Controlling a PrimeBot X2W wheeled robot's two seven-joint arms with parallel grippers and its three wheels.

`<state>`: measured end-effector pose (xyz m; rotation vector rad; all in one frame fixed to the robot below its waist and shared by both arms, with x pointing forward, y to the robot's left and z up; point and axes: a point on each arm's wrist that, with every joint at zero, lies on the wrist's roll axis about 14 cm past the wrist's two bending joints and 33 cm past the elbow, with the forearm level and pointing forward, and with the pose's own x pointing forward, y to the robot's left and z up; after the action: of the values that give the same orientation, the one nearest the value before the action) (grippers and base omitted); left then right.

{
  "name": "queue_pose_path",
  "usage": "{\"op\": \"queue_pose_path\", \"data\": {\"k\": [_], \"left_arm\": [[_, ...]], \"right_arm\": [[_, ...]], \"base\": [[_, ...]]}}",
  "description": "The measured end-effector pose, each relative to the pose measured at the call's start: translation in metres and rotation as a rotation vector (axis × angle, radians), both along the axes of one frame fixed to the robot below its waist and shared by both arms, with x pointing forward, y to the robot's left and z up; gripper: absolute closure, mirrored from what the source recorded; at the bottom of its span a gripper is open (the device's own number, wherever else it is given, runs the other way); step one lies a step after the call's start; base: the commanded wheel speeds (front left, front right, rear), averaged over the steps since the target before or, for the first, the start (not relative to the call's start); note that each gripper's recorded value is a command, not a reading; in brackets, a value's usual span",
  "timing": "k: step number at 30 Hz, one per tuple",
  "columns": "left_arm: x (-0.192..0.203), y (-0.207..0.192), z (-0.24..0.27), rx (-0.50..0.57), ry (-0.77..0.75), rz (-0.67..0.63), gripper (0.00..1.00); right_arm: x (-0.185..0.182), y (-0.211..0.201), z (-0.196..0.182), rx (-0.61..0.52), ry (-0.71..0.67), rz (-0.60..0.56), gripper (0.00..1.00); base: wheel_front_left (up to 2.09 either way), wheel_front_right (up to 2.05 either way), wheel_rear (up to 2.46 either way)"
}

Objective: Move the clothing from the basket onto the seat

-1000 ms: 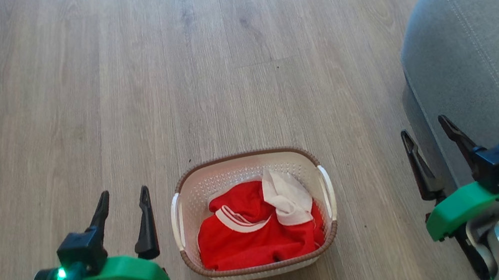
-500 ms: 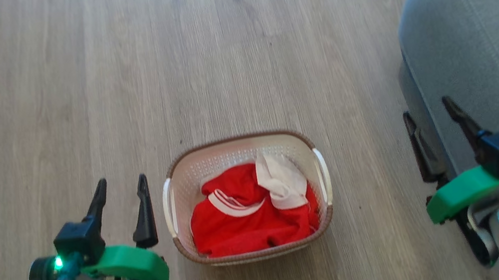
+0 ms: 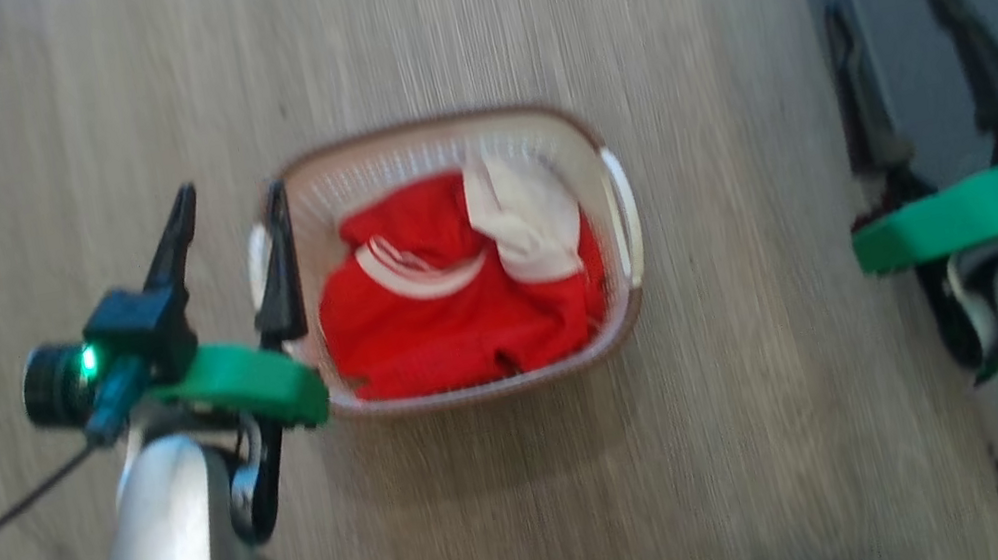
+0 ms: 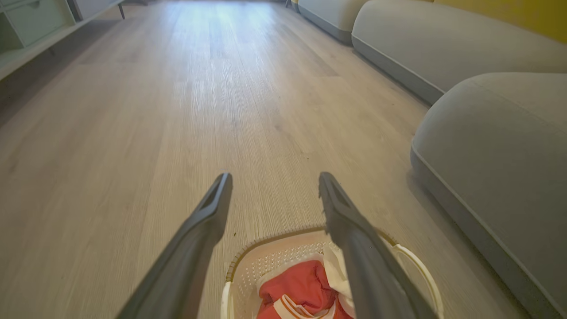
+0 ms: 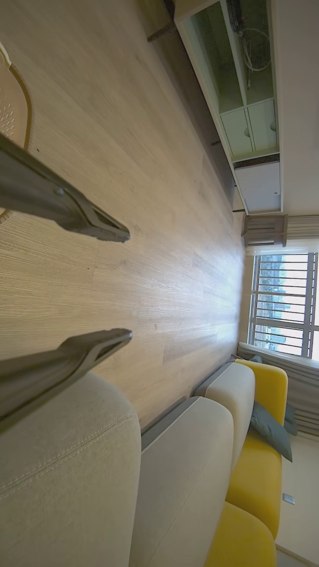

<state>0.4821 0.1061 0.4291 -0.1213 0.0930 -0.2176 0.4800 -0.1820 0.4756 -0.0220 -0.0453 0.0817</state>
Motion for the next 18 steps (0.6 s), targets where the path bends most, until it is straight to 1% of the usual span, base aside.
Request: {"op": "queue_pose_path", "data": {"k": [6, 7, 8, 9, 13, 16, 18], "left_arm": [[0.034, -0.033, -0.061, 0.025, 0.096, -0.106, 0.0], [0.039, -0.039, -0.074, 0.036, 0.119, -0.127, 0.0], [0.047, -0.048, -0.102, 0.062, 0.174, -0.164, 0.0], [0.05, -0.054, -0.117, 0.076, 0.21, -0.184, 0.0], [0.059, -0.071, -0.174, 0.146, 0.351, -0.262, 0.0], [0.061, -0.08, -0.21, 0.182, 0.439, -0.302, 0.0], [0.059, -0.084, -0.23, 0.211, 0.493, -0.327, 0.0]], "right_arm": [[0.04, -0.003, -0.025, -0.011, 0.001, -0.004, 0.0], [0.046, -0.004, -0.03, -0.011, 0.002, -0.005, 0.0], [0.056, -0.005, -0.042, -0.007, 0.008, -0.007, 0.0], [0.06, -0.006, -0.049, -0.007, 0.013, -0.008, 0.0], [0.071, -0.008, -0.083, -0.016, 0.059, -0.009, 0.0], [0.072, -0.007, -0.109, -0.014, 0.104, -0.001, 0.0], [0.072, -0.007, -0.12, -0.011, 0.121, 0.0, 0.0]], "base": [[0.0, 0.0, 0.0], [0.0, 0.0, 0.0], [0.0, 0.0, 0.0], [0.0, 0.0, 0.0], [0.0, 0.0, 0.0], [0.0, 0.0, 0.0], [0.0, 0.0, 0.0]]}}
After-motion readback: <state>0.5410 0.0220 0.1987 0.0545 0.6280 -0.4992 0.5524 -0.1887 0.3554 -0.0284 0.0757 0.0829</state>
